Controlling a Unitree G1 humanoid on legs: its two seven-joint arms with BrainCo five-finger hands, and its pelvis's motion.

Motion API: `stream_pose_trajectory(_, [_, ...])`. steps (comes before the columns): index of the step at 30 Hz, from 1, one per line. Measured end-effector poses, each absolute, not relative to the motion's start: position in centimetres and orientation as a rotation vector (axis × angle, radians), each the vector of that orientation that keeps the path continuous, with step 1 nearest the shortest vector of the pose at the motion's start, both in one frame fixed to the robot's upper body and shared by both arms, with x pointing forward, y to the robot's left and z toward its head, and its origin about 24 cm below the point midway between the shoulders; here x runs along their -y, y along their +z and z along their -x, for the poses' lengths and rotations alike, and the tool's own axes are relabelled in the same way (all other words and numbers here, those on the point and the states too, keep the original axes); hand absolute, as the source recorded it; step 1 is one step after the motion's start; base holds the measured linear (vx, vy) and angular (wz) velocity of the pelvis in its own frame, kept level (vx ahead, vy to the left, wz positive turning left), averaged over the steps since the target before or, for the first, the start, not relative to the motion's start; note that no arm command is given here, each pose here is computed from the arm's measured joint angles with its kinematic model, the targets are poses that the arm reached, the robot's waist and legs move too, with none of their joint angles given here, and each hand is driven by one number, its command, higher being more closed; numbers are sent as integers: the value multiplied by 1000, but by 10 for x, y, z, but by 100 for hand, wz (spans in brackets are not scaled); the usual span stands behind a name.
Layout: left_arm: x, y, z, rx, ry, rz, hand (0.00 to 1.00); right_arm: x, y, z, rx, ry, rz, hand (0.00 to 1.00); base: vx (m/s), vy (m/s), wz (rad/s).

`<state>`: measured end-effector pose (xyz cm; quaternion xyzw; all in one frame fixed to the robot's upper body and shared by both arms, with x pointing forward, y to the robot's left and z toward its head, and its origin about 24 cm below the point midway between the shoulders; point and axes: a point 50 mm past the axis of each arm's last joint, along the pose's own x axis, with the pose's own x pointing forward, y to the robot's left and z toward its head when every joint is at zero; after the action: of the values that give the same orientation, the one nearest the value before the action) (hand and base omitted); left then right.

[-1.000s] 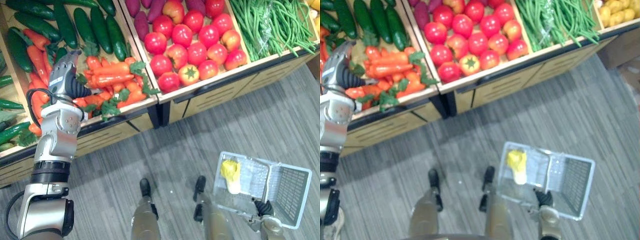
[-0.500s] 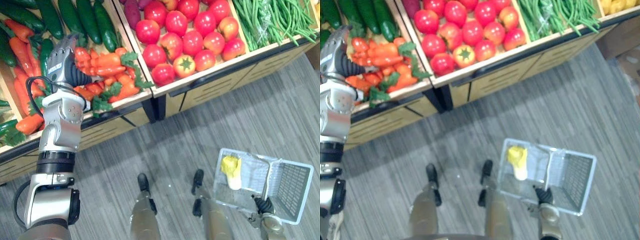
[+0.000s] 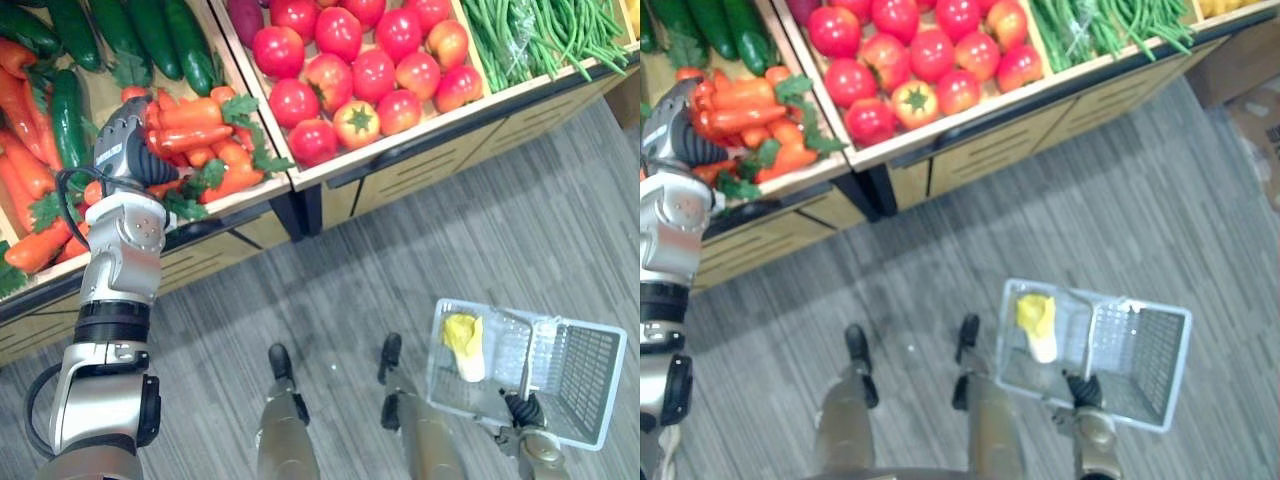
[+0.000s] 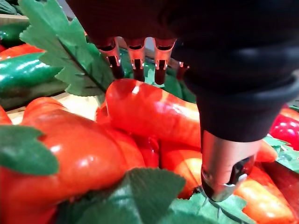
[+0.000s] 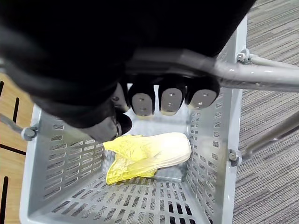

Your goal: Pick vegetable in the basket

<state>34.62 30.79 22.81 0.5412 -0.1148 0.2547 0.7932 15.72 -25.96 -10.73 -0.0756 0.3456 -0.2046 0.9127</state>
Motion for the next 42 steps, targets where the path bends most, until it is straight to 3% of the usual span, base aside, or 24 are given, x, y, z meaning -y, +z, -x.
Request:
stream_pose_trajectory(10, [-302,233,-356,250,552,-1119,0,256,-115,-145,-761,-404,166,100,3,7,-2])
stream_pose_trajectory(11, [-302,234,-356,251,555,-1116,100,256,-115,-145,-760,-401,168,100,-21,-8,-10])
stream_pose_trajectory(36, [-292,248,-359,314,559,-1120,100,254,-116,-143,-766,-389,174,100,3,4,0])
stream_pose_trajectory(42, [-311,266,-335,400,714,-1041,100,255,-122,-128,-808,-395,175,100,35,36,12])
